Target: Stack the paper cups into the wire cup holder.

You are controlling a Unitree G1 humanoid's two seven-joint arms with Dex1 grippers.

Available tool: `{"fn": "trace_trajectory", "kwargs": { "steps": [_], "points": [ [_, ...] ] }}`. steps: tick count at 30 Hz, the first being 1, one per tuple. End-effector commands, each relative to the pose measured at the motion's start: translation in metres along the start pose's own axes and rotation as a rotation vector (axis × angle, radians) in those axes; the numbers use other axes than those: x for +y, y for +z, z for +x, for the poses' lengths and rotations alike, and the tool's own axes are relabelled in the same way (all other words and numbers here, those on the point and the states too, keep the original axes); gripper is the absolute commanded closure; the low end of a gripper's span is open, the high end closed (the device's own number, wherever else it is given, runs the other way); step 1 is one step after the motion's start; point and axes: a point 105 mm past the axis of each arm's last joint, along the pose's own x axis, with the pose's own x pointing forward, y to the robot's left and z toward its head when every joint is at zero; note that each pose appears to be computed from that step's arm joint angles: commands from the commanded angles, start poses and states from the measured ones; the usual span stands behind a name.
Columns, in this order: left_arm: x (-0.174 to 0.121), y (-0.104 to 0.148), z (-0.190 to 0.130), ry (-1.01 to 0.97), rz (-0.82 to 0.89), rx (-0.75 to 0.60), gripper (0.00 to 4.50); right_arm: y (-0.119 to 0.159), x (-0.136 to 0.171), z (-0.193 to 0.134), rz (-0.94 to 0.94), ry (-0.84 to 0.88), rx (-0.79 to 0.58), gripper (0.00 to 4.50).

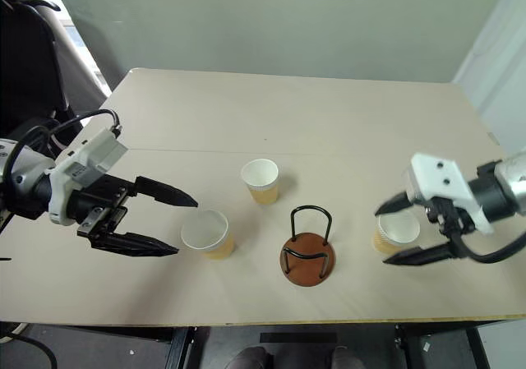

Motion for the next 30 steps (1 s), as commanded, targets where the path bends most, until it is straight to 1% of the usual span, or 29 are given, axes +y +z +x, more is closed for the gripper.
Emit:
{"fn": "trace_trajectory", "kwargs": {
  "steps": [1, 6, 9, 16, 18, 21, 25, 26, 28, 30],
  "points": [
    [-0.006, 0.005, 0.005, -0.051, 0.041, 0.014, 0.00, -0.014, -0.013, 0.005, -0.008, -0.096, 0.058, 0.51],
    [-0.007, 0.005, 0.005, -0.048, 0.038, 0.016, 0.00, -0.027, -0.018, 0.013, 0.013, -0.115, 0.074, 0.51],
    [-0.007, 0.005, 0.004, -0.037, 0.034, 0.017, 0.00, -0.036, -0.021, 0.014, 0.012, -0.116, 0.115, 0.51],
    [-0.009, 0.005, 0.004, -0.017, 0.025, 0.006, 0.00, -0.058, -0.028, 0.029, -0.017, -0.106, 0.199, 0.51],
    [-0.009, 0.005, 0.004, -0.012, 0.024, 0.005, 0.00, -0.060, -0.031, 0.032, -0.029, -0.113, 0.208, 0.51],
    [-0.009, 0.005, 0.003, -0.004, 0.021, 0.007, 0.00, -0.062, -0.036, 0.034, -0.045, -0.127, 0.218, 1.04],
    [-0.009, 0.005, 0.002, 0.003, 0.019, 0.007, 0.00, -0.061, -0.041, 0.032, -0.072, -0.144, 0.227, 2.42],
    [-0.009, 0.005, 0.002, 0.005, 0.018, 0.007, 0.00, -0.059, -0.041, 0.031, -0.078, -0.139, 0.221, 2.71],
    [-0.009, 0.005, 0.002, 0.008, 0.018, 0.007, 0.00, -0.054, -0.039, 0.027, -0.091, -0.128, 0.212, 3.53],
    [-0.009, 0.005, 0.001, 0.010, 0.018, 0.008, 0.00, -0.046, -0.036, 0.020, -0.107, -0.110, 0.201, 4.24]
  ]
}}
